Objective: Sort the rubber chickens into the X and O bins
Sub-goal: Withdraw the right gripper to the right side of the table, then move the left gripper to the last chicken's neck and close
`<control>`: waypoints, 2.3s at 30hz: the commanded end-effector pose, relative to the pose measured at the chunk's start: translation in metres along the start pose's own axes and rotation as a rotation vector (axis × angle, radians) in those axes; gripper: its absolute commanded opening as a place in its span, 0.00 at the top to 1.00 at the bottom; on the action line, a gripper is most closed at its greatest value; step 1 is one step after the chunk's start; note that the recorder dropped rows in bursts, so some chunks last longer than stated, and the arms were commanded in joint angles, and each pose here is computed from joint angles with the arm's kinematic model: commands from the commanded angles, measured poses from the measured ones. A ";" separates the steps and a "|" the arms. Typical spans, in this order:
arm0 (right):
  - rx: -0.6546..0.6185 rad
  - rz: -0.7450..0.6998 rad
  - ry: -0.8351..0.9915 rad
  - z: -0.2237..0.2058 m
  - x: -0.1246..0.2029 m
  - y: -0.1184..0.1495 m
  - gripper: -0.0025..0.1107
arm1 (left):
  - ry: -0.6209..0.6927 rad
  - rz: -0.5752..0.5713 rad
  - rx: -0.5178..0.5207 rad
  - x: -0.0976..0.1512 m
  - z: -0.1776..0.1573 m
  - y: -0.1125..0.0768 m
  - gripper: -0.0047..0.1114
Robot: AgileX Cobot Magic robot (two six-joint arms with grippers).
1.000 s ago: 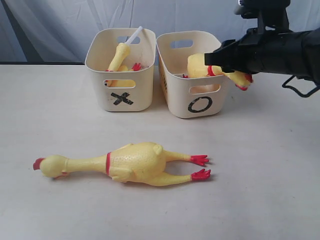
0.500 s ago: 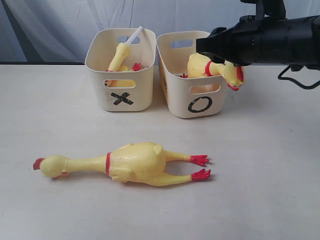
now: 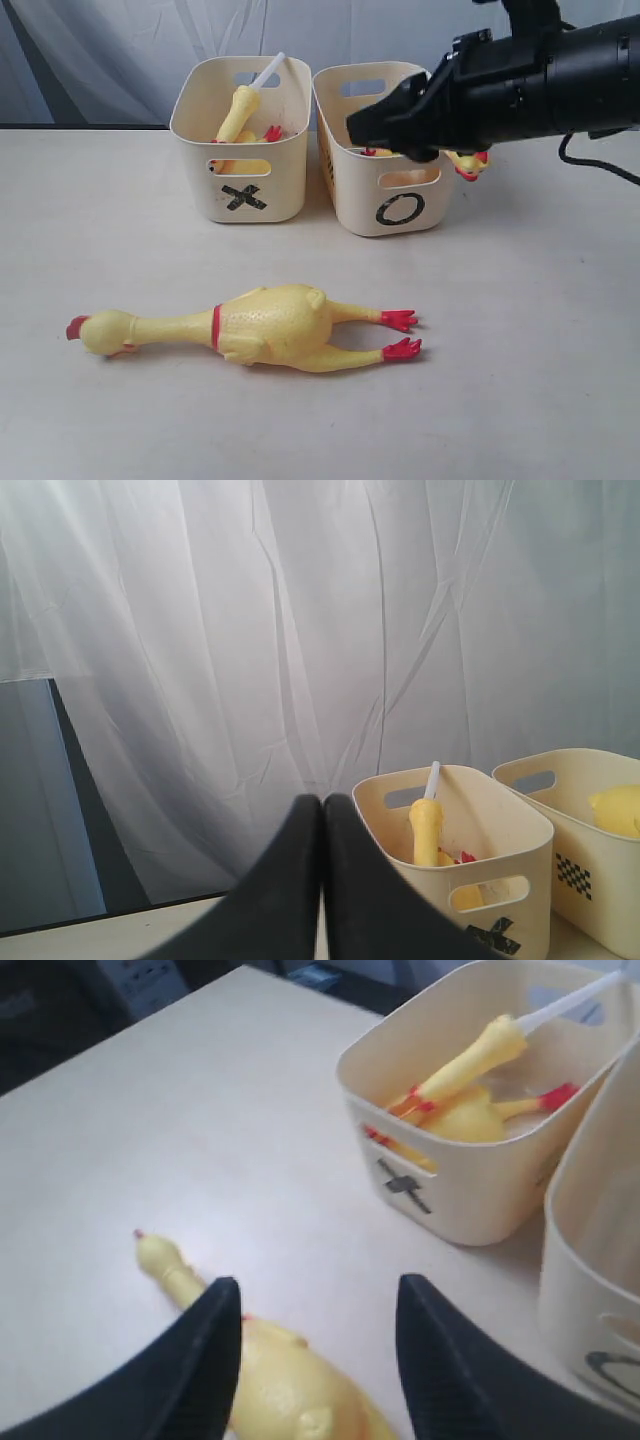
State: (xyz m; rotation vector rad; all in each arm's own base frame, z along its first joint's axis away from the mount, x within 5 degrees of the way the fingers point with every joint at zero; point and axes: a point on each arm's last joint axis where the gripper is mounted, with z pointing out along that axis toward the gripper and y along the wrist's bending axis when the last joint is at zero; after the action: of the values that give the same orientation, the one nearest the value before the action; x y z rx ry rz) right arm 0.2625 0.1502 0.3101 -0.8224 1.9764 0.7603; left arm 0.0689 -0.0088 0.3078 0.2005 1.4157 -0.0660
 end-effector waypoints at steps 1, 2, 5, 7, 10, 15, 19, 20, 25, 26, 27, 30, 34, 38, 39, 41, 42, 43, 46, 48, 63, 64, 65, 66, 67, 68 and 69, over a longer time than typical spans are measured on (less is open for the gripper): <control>-0.157 -0.120 0.149 -0.005 0.012 0.014 0.59 | -0.003 -0.006 0.014 0.001 -0.001 -0.001 0.96; -0.217 -0.118 0.184 -0.007 0.016 0.019 0.67 | -0.013 -0.007 0.045 0.000 -0.001 -0.004 0.96; -0.324 -0.080 0.240 -0.010 0.021 0.028 0.97 | -0.012 -0.005 0.085 0.004 -0.001 -0.008 0.96; -0.371 -0.053 0.311 -0.013 0.027 0.032 0.98 | -0.010 -0.003 0.139 0.008 -0.001 -0.014 0.96; -0.354 -0.024 0.390 -0.014 0.043 0.031 0.98 | -0.016 -0.003 0.173 0.008 -0.001 -0.017 0.96; -0.210 0.057 0.419 -0.010 0.091 0.025 0.98 | 0.069 0.004 0.322 0.017 0.016 -0.034 0.96; -0.191 0.162 0.409 -0.014 0.115 0.032 0.98 | 0.221 0.085 0.394 0.031 0.044 -0.045 0.96; -0.198 0.179 0.404 -0.016 0.117 0.034 0.98 | 0.252 0.103 0.401 0.034 0.051 -0.046 0.96; -0.106 0.236 0.349 -0.029 0.138 0.040 0.98 | 0.481 0.216 0.478 0.065 0.096 -0.059 0.96; -0.093 0.251 0.341 -0.030 0.141 0.040 0.98 | 0.507 0.250 0.494 0.070 0.101 -0.061 0.96; -0.070 0.279 0.321 -0.033 0.147 0.042 0.98 | 0.553 0.329 0.532 0.080 0.111 -0.064 0.96; 0.011 0.319 0.251 -0.039 0.153 0.041 0.98 | 0.644 0.465 0.612 0.102 0.130 -0.070 0.89; 0.097 0.294 0.178 -0.049 0.153 0.040 0.98 | 0.737 0.554 0.689 0.129 0.140 -0.074 0.58; 0.107 0.275 0.144 -0.054 0.149 0.042 0.98 | 0.803 0.631 0.759 0.150 0.141 -0.076 0.45; 0.107 0.273 0.142 -0.054 0.149 0.042 0.98 | 0.810 0.659 0.781 0.153 0.141 -0.077 0.45; 0.107 0.270 0.137 -0.055 0.148 0.043 0.98 | 0.819 0.705 0.813 0.158 0.141 -0.077 0.46; 0.107 0.270 0.137 -0.055 0.148 0.043 0.98 | 0.824 0.714 0.821 0.160 0.141 -0.077 0.46; 0.107 0.270 0.137 -0.055 0.148 0.043 0.98 | 0.833 0.712 0.825 0.162 0.141 -0.077 0.46; 0.107 0.270 0.137 -0.055 0.148 0.043 0.98 | 0.853 0.737 0.837 0.169 0.141 -0.077 0.46; 0.107 0.270 0.137 -0.055 0.148 0.043 0.98 | 0.865 0.767 0.837 0.175 0.143 -0.076 0.46; 0.105 0.269 0.137 -0.055 0.148 0.043 0.98 | 0.919 0.794 0.822 0.196 0.160 -0.078 0.46; 0.105 0.269 0.137 -0.055 0.148 0.043 0.98 | 0.924 0.793 0.825 0.198 0.160 -0.078 0.46; 0.105 0.269 0.137 -0.055 0.148 0.043 0.98 | 0.928 0.794 0.826 0.199 0.160 -0.078 0.46; 0.105 0.269 0.137 -0.055 0.148 0.043 0.98 | 0.932 0.794 0.826 0.200 0.160 -0.078 0.46; 0.105 0.269 0.137 -0.055 0.148 0.043 0.98 | 0.932 0.794 0.826 0.200 0.160 -0.078 0.46; 0.105 0.269 0.137 -0.055 0.148 0.043 0.98 | 0.932 0.794 0.826 0.200 0.160 -0.078 0.48; 0.105 0.269 0.137 -0.055 0.148 0.043 0.98 | 0.932 0.794 0.826 0.200 0.160 -0.078 0.52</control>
State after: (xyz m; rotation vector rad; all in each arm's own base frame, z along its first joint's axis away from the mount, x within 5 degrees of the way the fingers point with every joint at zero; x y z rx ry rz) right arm 0.1408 0.0968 0.2162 -0.5687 2.2650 0.7707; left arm 0.2417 -0.0980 0.1249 1.6280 2.0519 0.1196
